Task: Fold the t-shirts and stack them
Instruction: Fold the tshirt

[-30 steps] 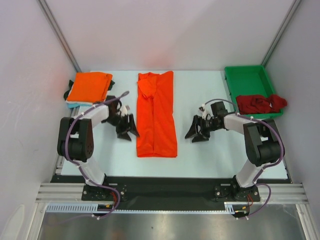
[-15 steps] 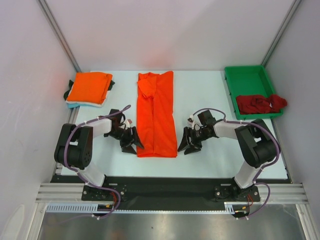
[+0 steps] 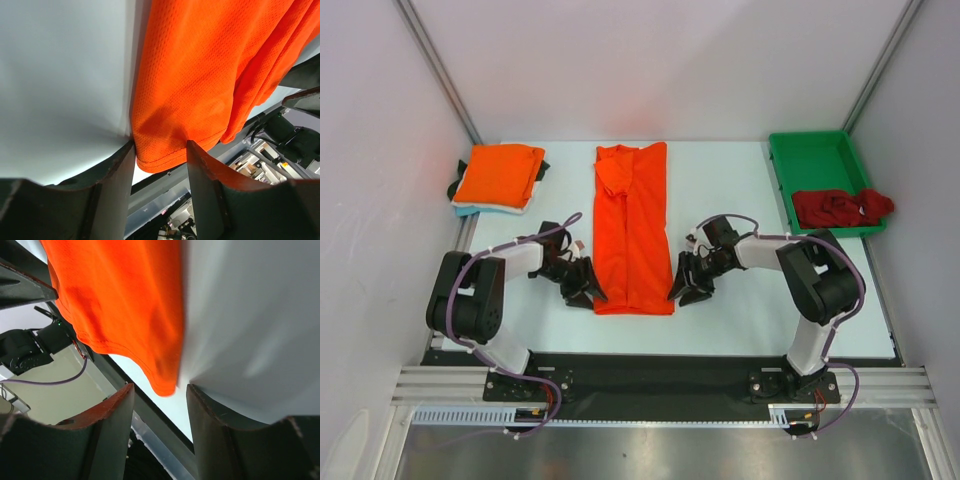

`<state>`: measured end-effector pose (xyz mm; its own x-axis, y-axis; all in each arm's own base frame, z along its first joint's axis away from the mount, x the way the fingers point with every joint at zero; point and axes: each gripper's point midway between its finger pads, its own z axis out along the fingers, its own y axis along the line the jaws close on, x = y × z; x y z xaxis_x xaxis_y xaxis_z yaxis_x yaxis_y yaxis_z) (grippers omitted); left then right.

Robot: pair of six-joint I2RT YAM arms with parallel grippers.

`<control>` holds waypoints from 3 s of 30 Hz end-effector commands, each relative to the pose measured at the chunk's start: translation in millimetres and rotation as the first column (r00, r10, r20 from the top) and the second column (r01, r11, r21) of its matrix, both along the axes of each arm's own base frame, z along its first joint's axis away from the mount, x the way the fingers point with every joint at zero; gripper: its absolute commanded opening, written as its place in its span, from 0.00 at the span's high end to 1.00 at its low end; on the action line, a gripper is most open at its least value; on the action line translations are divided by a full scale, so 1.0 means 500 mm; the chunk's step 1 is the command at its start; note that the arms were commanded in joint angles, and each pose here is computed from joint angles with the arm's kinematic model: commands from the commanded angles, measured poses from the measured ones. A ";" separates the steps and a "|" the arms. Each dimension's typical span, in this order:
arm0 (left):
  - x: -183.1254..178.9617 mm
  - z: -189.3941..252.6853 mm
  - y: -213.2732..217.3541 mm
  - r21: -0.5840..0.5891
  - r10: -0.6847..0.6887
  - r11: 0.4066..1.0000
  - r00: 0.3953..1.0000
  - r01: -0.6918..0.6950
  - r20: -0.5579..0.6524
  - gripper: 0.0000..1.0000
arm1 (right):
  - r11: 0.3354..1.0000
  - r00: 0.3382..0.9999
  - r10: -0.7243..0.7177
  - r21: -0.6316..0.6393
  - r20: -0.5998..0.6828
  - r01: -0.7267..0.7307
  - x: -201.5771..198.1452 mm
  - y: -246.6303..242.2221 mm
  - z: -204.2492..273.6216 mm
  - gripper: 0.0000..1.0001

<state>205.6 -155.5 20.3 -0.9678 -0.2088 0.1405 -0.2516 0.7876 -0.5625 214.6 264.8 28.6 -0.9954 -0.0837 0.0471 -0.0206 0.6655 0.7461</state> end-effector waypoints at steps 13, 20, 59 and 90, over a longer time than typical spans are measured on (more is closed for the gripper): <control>-0.010 -0.014 0.006 0.053 -0.026 0.998 0.999 0.025 0.024 0.62 | 0.987 0.997 -0.026 -0.159 -0.066 0.016 -0.018 -0.025 -0.066 0.50; -0.009 -0.009 -0.004 0.036 -0.043 0.998 0.998 0.042 0.035 0.79 | 0.992 0.998 0.013 -0.122 -0.064 -0.021 -0.026 -0.001 -0.066 0.63; 0.300 0.216 0.042 0.168 -0.103 0.986 0.850 0.017 0.517 1.00 | 0.993 0.879 -0.026 0.113 0.475 -0.032 0.255 0.031 0.223 1.00; 0.406 0.131 0.077 0.135 -0.101 0.990 0.887 0.044 0.452 0.30 | 0.998 0.919 -0.015 0.063 0.395 -0.011 0.304 -0.044 0.116 0.31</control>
<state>432.9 -105.7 91.3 -0.9058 -0.1463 -0.3977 0.0480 0.8971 -0.4392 407.6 228.9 107.0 -0.8775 -0.0484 -0.4772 -0.3850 0.6644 0.6405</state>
